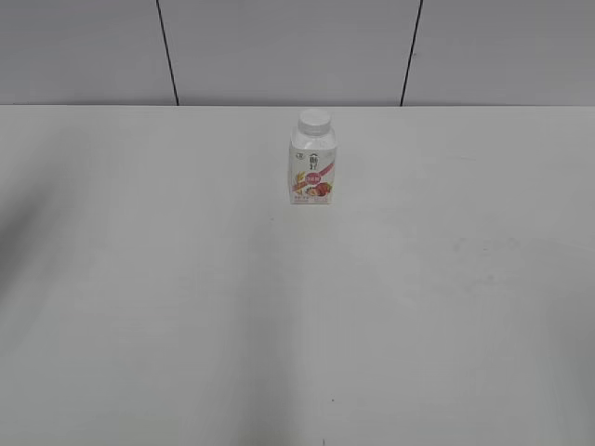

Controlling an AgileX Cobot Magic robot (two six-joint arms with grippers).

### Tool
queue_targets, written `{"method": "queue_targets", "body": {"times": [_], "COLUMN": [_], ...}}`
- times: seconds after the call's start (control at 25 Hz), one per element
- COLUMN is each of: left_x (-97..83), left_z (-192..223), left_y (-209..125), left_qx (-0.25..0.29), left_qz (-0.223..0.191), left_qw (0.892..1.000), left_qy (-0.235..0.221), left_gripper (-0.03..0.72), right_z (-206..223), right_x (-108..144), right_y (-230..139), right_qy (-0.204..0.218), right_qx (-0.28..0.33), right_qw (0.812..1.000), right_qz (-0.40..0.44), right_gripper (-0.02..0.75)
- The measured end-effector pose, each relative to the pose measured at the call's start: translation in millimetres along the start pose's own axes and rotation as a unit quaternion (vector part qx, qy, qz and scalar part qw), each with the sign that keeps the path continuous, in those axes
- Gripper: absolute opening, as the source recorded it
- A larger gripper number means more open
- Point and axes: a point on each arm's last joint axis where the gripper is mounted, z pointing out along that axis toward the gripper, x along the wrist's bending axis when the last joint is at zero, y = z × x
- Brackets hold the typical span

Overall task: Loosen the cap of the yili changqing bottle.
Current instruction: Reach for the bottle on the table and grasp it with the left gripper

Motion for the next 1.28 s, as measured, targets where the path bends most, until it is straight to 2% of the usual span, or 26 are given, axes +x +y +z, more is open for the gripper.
{"method": "queue_targets", "body": {"times": [0.28, 0.6, 0.76, 1.0, 1.12, 1.28], "left_x": [-1.4, -6.6, -9.0, -17.9, -24.6, -32.7], "left_z": [49, 105, 126, 149, 155, 160], "left_y": [-18, -59, -80, -114, -122, -128], "left_qx": [-0.012, -0.005, -0.008, 0.006, -0.007, -0.031], "left_qz": [0.010, 0.042, 0.044, 0.062, 0.054, 0.005], "left_qw": [1.000, 0.999, 0.999, 0.996, 0.994, 0.990], "left_qy": [-0.001, -0.017, -0.024, -0.064, -0.096, -0.138], "left_gripper": [0.239, 0.239, 0.239, 0.239, 0.239, 0.239], "right_z": [0, 0, 0, 0, 0, 0], "right_x": [0, 0, 0, 0, 0, 0], "right_y": [0, 0, 0, 0, 0, 0], "right_qy": [0.000, 0.000, 0.000, 0.000, 0.000, 0.000], "right_qx": [0.000, 0.000, 0.000, 0.000, 0.000, 0.000], "right_qw": [1.000, 1.000, 1.000, 1.000, 1.000, 1.000], "right_qz": [0.000, 0.000, 0.000, 0.000, 0.000, 0.000], "right_gripper": [0.439, 0.439, 0.439, 0.439, 0.439, 0.439]}}
